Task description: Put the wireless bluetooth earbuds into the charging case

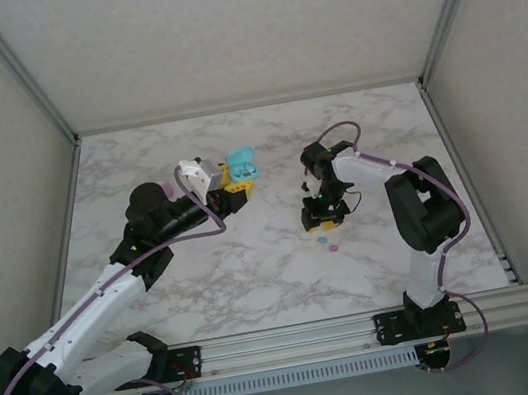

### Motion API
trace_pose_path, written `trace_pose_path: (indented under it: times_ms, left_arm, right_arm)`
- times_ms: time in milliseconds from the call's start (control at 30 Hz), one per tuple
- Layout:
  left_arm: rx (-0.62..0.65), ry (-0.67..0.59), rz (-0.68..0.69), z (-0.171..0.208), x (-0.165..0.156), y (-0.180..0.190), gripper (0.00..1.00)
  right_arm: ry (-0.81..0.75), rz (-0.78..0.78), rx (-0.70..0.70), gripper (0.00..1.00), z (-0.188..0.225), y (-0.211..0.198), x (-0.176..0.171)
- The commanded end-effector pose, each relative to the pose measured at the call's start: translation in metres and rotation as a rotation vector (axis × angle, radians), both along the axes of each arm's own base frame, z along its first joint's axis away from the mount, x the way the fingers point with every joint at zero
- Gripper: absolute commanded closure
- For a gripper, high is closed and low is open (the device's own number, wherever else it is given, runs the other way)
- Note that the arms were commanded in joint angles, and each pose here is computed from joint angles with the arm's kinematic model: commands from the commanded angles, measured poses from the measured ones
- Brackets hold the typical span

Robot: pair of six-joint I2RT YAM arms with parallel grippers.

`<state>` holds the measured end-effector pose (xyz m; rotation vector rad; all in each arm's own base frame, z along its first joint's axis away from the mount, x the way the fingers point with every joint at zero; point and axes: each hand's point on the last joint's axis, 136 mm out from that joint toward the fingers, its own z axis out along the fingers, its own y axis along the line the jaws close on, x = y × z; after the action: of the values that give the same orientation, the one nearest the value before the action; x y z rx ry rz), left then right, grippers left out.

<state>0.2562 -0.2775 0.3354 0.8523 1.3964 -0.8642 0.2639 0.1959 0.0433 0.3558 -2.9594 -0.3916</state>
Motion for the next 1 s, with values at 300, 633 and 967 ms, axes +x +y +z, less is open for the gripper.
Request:
trace_pose_path:
  times_ms: [300, 633, 967]
  left_arm:
    - [-0.035, -0.051, 0.014, 0.019, -0.01, 0.007, 0.78]
    - [-0.04, -0.06, 0.023, 0.022, -0.013, 0.011, 0.78]
    - [-0.037, -0.059, 0.029, 0.022, -0.013, 0.012, 0.78]
  right_arm:
    - [-0.074, 0.372, -0.103, 0.57, 0.001, 0.001, -0.005]
    - [-0.082, 0.52, -0.164, 0.58, -0.01, 0.0, -0.01]
    - [-0.069, 0.575, -0.189, 0.58, -0.019, 0.001, -0.009]
